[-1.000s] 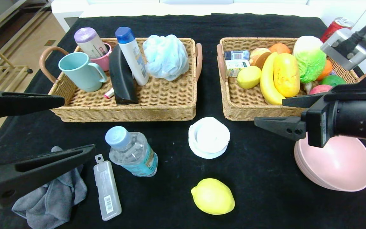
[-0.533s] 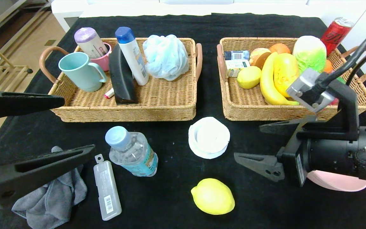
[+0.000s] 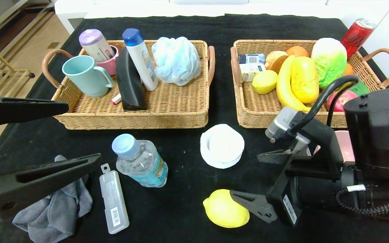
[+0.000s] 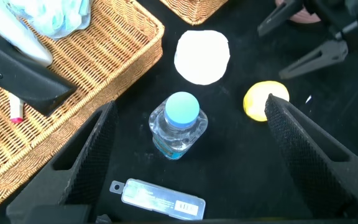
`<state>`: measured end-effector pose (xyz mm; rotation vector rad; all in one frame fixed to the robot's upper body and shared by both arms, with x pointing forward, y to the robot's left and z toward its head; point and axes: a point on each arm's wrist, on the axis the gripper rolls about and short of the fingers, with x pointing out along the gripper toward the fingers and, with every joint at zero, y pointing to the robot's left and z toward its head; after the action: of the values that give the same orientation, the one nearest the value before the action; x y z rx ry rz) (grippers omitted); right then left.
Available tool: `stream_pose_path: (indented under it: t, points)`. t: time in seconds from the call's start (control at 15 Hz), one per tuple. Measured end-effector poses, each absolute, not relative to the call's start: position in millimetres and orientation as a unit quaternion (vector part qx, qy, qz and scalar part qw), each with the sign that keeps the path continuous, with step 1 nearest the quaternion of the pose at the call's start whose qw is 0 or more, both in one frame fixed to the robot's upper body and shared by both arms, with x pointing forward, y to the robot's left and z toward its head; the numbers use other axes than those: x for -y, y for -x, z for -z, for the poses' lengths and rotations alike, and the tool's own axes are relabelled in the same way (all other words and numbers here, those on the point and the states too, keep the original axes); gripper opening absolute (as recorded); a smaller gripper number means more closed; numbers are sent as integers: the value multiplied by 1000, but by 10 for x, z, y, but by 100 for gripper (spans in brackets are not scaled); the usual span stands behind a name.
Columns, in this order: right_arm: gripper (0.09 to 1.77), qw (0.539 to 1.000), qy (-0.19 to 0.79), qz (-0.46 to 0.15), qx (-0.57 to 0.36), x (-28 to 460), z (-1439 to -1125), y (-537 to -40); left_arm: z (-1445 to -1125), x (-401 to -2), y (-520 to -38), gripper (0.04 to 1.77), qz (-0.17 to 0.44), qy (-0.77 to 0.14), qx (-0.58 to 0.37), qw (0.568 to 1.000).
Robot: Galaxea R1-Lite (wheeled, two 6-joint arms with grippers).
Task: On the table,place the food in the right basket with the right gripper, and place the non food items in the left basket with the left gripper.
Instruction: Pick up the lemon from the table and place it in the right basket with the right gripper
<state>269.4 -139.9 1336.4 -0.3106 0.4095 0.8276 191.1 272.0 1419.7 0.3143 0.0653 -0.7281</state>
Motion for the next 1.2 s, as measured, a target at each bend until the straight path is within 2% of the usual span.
stream_pose_path:
  t: [0.4, 1.2]
  points:
    - [170, 869, 167, -415, -211, 1242, -13247, -2620, -14198, -2721, -1910, 172, 355, -153, -32, 922]
    - [171, 863, 234, -384, -230, 957, -12928, -2616, -14207, -2730, -1893, 172, 354, -153, -28, 922]
